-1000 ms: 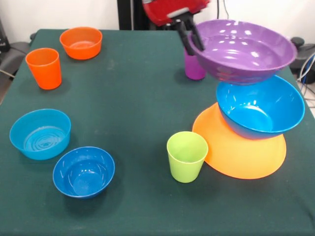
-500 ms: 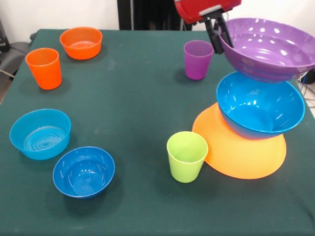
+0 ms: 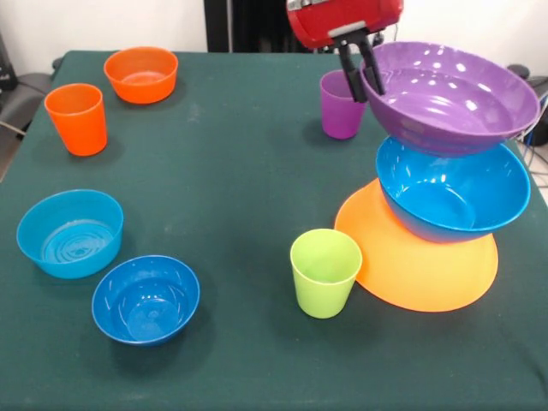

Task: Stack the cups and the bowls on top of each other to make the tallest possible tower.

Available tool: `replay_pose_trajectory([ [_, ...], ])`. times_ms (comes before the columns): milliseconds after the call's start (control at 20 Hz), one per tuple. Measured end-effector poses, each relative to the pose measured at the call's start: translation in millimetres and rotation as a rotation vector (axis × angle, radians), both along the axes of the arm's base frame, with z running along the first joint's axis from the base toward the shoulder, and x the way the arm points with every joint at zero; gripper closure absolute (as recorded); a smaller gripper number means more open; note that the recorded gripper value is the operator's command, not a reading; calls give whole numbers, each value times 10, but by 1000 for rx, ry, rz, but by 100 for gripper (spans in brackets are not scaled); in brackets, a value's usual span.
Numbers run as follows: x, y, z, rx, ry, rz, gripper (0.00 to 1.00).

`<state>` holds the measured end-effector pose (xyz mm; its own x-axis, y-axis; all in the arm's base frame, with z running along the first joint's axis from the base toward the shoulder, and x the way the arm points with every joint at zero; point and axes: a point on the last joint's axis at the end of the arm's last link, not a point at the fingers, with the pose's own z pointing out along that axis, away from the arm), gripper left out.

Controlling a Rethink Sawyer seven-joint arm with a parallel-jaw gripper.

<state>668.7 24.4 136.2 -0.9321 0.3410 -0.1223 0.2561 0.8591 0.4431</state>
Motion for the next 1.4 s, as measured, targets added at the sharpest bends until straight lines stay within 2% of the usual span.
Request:
replay_pose_trajectory([
  [250,29,-94,-23,-5,10,-29,100],
  [550,72,-112,-46,-16,16,-45,100],
  [1150,279,130,-10,-33,1,-47,100],
  [1400,320,171,-12,-33,-3,-47,100],
])
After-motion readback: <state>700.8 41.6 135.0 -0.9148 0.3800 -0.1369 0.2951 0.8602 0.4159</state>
